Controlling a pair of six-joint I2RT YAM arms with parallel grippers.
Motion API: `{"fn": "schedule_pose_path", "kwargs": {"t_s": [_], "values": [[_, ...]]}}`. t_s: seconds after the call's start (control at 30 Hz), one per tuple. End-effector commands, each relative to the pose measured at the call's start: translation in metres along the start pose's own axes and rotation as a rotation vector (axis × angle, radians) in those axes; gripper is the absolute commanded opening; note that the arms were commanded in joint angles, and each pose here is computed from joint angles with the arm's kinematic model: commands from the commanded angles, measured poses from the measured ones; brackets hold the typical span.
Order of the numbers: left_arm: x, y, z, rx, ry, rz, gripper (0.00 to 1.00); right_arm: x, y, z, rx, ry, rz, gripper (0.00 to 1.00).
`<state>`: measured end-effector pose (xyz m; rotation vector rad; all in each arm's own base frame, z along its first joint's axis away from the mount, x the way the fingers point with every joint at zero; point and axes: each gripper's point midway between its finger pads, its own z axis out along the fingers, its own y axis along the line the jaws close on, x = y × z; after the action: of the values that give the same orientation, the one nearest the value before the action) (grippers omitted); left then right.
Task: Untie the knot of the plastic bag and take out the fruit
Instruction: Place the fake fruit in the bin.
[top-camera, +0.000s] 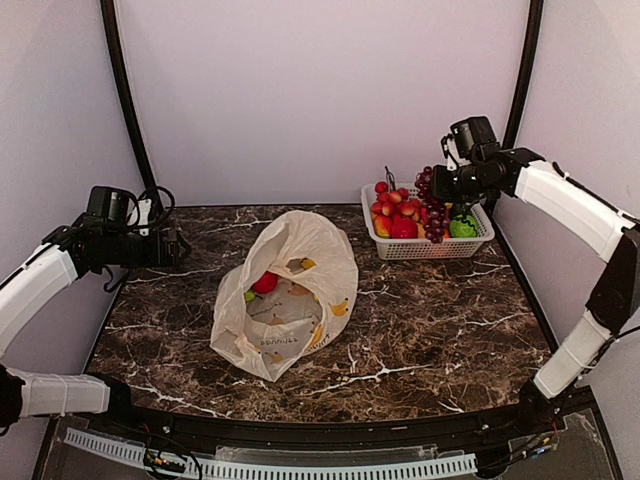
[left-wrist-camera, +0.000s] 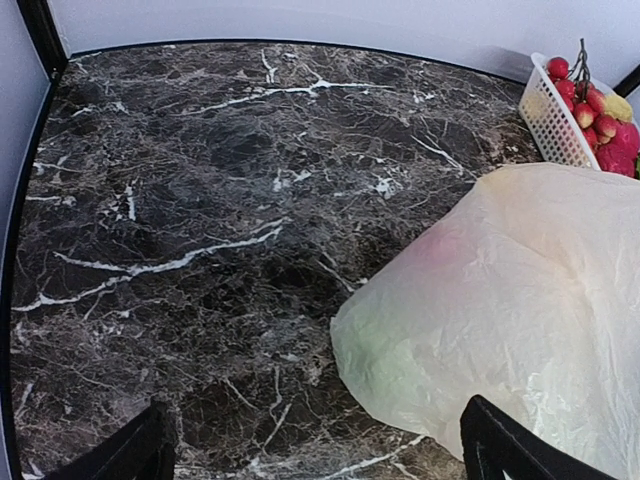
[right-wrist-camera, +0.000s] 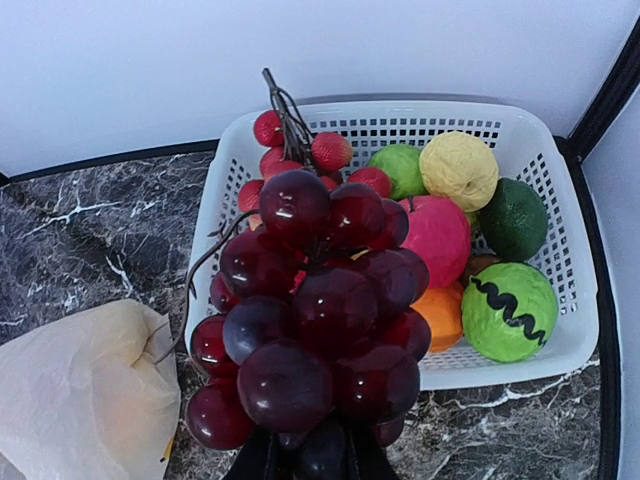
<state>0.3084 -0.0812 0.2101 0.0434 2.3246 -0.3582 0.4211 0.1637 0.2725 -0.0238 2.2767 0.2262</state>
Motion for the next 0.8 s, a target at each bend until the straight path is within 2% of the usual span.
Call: {"fn": "schedule_pose_path", "kwargs": {"t_s": [0.0,0.23,0.57,0.77], "values": [[-0.014,0.017,-0.004,-0.088,-0.104,0.061,0.99,-0.037,-0.010,0.022,-0.029,-0.052,0.027,0.08],[-0.007,0.040,0.002,-0.205,-0.129,0.112,0.99,-0.067,-0.024,0.061,-0.061,-0.048,0.071,0.08],[-0.002,0.048,0.009,-0.239,-0.117,0.120,0.99,-0.078,-0.033,0.118,-0.081,-0.017,0.117,0.07],[-0.001,0.049,0.010,-0.241,-0.111,0.122,0.99,-0.079,-0.046,0.141,-0.030,-0.018,0.141,0.07]]}}
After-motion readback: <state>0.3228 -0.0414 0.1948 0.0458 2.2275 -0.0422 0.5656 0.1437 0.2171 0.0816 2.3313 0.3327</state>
